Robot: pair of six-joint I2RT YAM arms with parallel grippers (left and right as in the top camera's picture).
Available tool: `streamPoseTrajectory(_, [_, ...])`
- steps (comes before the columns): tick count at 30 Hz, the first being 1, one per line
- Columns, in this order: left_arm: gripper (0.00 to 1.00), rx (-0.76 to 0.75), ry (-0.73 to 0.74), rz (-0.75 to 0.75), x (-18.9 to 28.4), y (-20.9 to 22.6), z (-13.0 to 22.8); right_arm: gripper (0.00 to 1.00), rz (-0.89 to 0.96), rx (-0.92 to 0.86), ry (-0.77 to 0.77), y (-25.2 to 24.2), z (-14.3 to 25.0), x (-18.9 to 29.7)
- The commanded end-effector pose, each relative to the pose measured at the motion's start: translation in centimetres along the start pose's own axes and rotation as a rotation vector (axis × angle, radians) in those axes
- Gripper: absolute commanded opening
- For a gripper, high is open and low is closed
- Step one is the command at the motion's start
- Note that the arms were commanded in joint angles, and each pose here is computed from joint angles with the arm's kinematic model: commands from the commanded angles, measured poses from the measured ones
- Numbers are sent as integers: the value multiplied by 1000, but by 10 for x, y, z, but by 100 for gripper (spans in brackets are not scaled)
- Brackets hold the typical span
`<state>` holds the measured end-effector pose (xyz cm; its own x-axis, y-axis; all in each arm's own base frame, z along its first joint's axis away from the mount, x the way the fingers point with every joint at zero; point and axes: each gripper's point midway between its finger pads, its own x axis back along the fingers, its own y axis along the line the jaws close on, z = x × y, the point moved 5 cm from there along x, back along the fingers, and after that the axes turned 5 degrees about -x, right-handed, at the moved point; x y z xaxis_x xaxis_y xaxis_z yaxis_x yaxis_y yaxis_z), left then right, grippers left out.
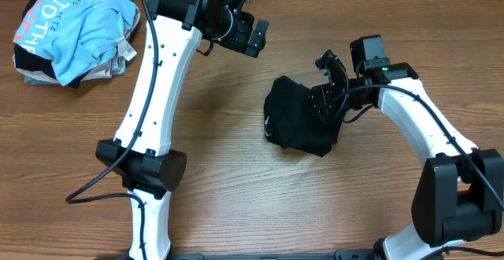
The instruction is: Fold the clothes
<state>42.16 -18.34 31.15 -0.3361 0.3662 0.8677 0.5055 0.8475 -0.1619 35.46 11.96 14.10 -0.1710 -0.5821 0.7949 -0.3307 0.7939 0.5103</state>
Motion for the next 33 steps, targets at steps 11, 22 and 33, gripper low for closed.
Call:
streamPoseTrajectory(11, [100, -19, 7, -5, -2, 3, 1, 4, -38, -138, 69, 3, 15, 0])
streamPoseTrajectory(22, [100, -21, 16, -4, -3, 2, 2, 4, 437, -617, 268, -47, 80, 41])
streamPoseTrajectory(33, [100, -47, 80, 12, -22, 5, 13, 39, 536, -739, 167, -78, 97, 13])
